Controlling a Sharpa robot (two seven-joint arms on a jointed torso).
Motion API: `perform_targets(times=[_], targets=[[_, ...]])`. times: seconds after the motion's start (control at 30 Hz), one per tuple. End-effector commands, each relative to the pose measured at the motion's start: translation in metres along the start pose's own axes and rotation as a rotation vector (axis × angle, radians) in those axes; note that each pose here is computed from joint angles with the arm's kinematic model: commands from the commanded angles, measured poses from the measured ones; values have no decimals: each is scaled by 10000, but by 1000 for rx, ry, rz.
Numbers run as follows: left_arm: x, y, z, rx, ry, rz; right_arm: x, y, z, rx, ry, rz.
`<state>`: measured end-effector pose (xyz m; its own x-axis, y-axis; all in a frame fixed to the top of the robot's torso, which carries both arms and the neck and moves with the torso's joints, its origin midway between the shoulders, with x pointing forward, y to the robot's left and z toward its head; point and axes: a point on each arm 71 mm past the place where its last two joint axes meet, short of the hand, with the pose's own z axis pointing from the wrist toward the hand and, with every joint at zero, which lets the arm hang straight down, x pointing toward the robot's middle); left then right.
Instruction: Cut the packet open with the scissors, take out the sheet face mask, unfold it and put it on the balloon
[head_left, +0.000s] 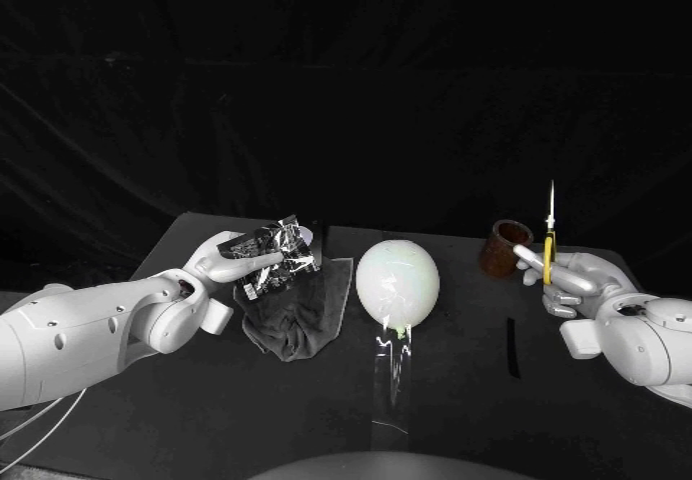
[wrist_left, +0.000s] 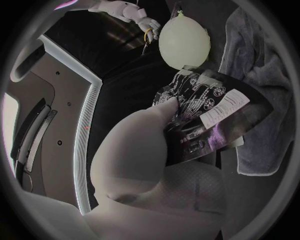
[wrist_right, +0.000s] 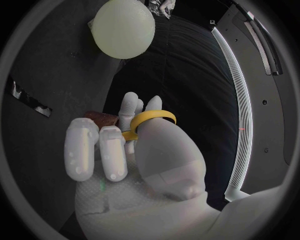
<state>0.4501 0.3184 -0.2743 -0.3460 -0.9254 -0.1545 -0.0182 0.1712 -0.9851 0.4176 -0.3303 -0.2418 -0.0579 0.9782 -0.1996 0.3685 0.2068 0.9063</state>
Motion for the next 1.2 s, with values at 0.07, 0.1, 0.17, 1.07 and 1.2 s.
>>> perform_targets(times=[0.07,0.1,0.17,1.07,1.2], targets=[[11,-70,19,109,-66,157,20,14,3,-19,16,-1],[23,-66,22,112,-61,173,22,14,3,-18,17,0],[51,-54,29,116,-49,212,23,13,3,-18,17,0],[143,402,5,23,-8,391,31,8,5,-17,23,1],[94,433,-6,3,-5,394,30,7,5,-17,22,1]])
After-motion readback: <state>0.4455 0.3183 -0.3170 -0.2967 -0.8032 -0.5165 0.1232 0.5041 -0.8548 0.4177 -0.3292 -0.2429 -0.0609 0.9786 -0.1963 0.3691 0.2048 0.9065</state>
